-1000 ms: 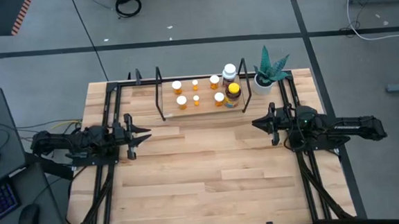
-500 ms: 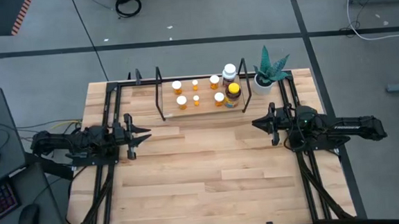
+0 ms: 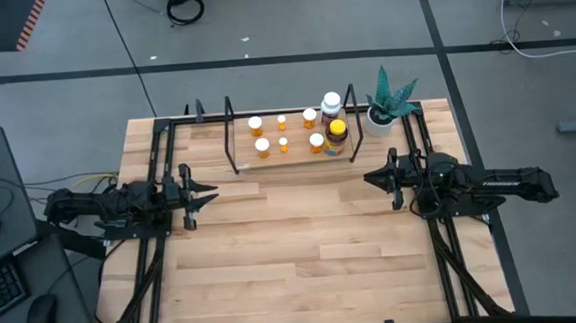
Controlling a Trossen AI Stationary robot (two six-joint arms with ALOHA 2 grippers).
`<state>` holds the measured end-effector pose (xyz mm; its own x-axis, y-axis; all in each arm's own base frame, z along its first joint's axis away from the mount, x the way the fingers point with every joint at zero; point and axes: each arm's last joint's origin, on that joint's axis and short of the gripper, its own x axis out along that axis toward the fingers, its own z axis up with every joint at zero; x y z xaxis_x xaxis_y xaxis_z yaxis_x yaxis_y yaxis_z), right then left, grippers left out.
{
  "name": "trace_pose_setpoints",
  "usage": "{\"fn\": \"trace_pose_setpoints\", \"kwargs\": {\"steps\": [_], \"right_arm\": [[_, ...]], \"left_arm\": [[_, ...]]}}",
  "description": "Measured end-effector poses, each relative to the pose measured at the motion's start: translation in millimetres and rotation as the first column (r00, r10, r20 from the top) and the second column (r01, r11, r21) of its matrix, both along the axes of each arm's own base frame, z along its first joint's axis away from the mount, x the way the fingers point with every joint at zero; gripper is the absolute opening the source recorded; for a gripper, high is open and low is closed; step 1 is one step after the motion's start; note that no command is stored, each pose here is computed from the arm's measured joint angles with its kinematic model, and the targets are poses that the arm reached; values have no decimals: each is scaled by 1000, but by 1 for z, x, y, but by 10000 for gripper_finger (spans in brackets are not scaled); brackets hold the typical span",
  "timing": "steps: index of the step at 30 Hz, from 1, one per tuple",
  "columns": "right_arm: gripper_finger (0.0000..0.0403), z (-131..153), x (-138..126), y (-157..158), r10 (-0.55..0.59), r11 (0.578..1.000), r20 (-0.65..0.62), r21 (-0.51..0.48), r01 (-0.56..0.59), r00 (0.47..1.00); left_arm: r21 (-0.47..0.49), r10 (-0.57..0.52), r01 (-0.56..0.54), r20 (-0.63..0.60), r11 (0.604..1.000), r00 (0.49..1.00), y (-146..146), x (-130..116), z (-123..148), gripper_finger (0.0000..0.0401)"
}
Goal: Pick and place medicine bottles onto shelf by color
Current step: Return to Home Position
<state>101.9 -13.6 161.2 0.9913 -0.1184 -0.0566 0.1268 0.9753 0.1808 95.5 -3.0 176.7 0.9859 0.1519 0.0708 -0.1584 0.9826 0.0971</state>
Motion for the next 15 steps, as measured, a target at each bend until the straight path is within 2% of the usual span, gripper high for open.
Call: {"fn": "trace_pose_setpoints", "kwargs": {"steps": [15], "right_arm": [[57, 0, 0, 0, 0, 1000, 0, 0, 0, 1000]], "left_arm": [[0, 0, 0, 0, 1000, 1000, 0, 0, 0, 95]]}}
